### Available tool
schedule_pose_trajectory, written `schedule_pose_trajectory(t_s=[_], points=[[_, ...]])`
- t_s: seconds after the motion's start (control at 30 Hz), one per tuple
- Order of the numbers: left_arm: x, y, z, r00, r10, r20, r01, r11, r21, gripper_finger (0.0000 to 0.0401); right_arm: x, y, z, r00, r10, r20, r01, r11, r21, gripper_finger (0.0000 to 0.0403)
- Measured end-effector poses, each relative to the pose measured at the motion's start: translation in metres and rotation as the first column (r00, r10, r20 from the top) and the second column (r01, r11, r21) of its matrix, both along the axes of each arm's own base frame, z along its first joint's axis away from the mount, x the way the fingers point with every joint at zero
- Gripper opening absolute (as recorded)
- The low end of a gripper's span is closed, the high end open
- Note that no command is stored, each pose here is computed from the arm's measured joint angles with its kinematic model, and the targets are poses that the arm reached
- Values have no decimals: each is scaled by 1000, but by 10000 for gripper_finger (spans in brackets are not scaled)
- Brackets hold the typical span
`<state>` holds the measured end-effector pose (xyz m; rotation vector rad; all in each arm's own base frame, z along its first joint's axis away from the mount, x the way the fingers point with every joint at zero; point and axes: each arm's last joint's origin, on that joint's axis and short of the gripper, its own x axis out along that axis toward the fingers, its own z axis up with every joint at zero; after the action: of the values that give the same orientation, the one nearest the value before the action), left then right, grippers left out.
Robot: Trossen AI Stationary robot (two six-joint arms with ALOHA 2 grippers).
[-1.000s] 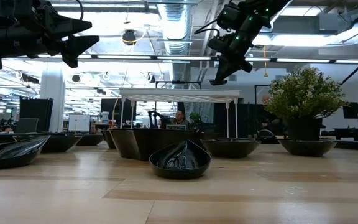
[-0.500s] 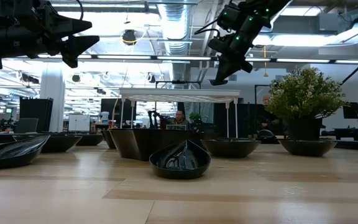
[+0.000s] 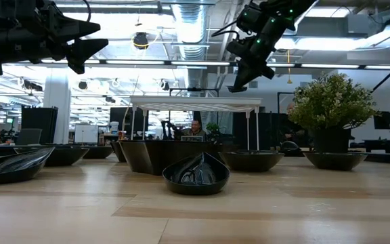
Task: Pick & Place Mini shaped plates
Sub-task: Stack the drop-shaped plate on top of the other drop-shaped plate on the shelf, then stack the drop-shaped plate on top of the other drop-shaped plates on the shelf
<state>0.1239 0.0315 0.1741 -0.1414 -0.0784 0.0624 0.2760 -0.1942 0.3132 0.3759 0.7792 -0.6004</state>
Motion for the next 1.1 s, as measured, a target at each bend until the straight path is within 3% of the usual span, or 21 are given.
schedule_pose_trajectory(t_s=[0.53, 0.9, 1.1], points=[[0, 0, 0, 1000, 0, 1, 0, 1000, 0, 214, 7, -1, -6, 1000, 20, -8, -20, 1000, -7, 46], [0, 0, 1, 1000, 0, 5, 0, 1000, 2, 214, 4, -1, 0, 1000, 19, 19, -19, 999, -35, 50], [0, 0, 1, 1000, 0, 5, 0, 1000, 2, 214, 13, 16, -1, 995, 97, -7, -97, 995, -32, 50]])
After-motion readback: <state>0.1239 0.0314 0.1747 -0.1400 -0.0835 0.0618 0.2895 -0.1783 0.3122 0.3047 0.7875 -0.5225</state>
